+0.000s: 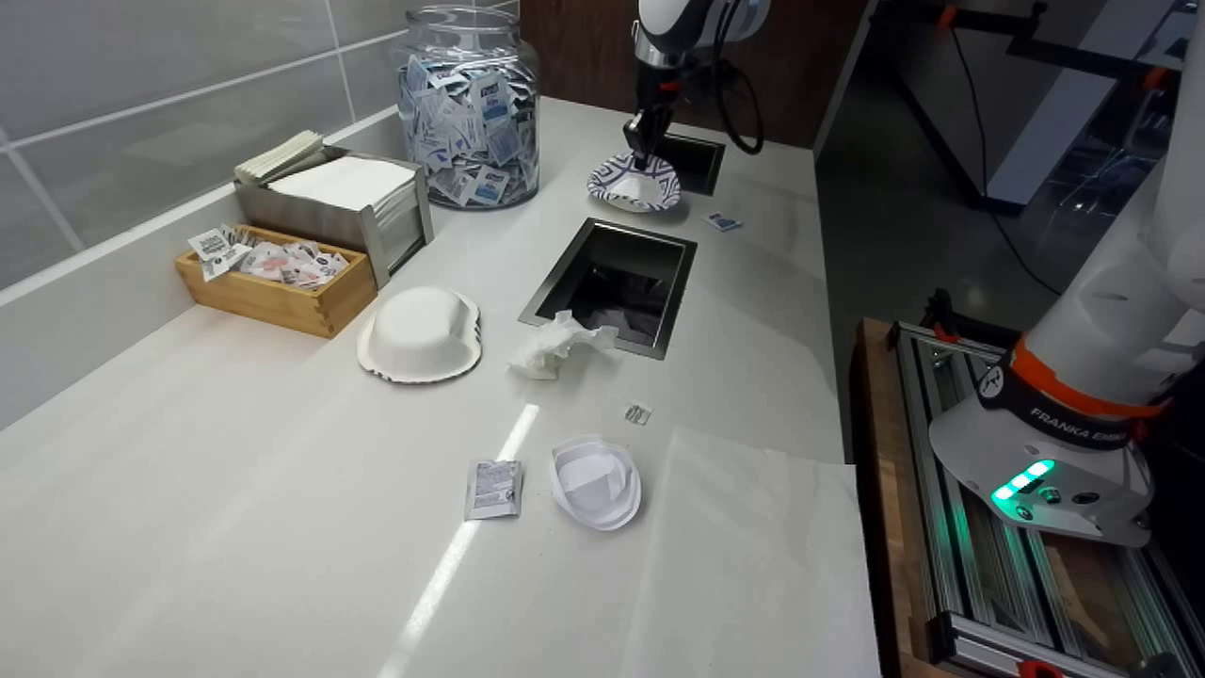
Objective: Pick up the paper bowl, press the paper bowl on the kitchen counter three times and put it into the left bin
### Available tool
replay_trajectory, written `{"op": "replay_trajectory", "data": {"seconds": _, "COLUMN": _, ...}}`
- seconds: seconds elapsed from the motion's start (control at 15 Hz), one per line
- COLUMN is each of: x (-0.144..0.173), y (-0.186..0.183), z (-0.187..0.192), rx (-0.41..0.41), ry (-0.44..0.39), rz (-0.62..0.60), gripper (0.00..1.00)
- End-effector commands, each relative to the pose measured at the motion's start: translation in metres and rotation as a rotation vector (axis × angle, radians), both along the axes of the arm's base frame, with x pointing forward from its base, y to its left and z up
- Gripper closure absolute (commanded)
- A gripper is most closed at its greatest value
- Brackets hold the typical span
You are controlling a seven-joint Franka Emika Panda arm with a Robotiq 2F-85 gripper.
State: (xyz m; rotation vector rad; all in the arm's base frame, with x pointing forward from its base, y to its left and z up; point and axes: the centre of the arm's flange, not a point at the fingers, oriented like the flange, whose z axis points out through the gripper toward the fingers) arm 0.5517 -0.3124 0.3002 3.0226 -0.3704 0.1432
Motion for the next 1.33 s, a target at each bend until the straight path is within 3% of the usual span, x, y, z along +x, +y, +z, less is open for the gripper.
{"op": "replay_trajectory", "data": {"seconds": 0.0, "x": -0.013, "y": 0.01, "z": 0.032, "rx": -0.055, "ry": 0.093, "rz": 0.028, "gripper": 0.99}}
{"op": "replay_trajectory", "data": {"seconds": 0.2, "x": -0.014, "y": 0.012, "z": 0.051, "rx": -0.198, "ry": 0.208, "rz": 0.032, "gripper": 0.99}}
{"op": "replay_trajectory", "data": {"seconds": 0.6, "x": 0.006, "y": 0.025, "z": 0.03, "rx": -0.405, "ry": 0.267, "rz": 0.077, "gripper": 0.99}}
{"op": "replay_trajectory", "data": {"seconds": 1.27, "x": 0.037, "y": 0.071, "z": -0.019, "rx": -0.563, "ry": 0.289, "rz": 0.156, "gripper": 0.99}}
